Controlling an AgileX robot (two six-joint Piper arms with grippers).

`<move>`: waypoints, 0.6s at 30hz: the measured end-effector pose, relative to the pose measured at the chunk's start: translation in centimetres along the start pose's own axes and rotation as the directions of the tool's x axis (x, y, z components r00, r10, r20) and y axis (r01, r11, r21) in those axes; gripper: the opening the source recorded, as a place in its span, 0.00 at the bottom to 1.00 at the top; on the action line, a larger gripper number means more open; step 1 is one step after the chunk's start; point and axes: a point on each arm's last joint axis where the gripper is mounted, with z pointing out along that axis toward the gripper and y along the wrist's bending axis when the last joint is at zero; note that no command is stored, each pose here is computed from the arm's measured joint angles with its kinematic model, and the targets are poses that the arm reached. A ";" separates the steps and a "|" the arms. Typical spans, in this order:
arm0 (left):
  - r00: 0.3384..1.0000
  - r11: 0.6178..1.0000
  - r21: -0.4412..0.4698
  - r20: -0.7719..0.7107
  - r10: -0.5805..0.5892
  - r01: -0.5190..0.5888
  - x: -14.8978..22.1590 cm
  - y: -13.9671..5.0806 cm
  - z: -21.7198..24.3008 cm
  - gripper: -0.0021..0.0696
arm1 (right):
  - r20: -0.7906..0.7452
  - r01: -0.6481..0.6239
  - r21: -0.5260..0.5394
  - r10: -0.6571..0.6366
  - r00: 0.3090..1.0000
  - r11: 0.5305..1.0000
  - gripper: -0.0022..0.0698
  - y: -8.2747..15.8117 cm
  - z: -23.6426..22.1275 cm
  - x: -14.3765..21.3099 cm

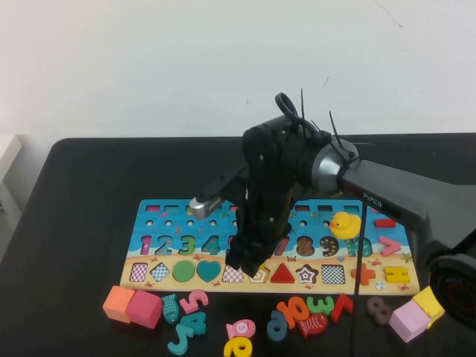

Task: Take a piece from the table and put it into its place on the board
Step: Place the "Pentagon" into the hole of the Pentagon

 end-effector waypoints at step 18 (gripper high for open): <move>1.000 1.000 0.000 0.000 0.000 0.000 0.0 0.0 0.0 0.03 | -0.039 -0.011 -0.012 0.011 0.999 1.000 0.63 -0.2 2.0 0.1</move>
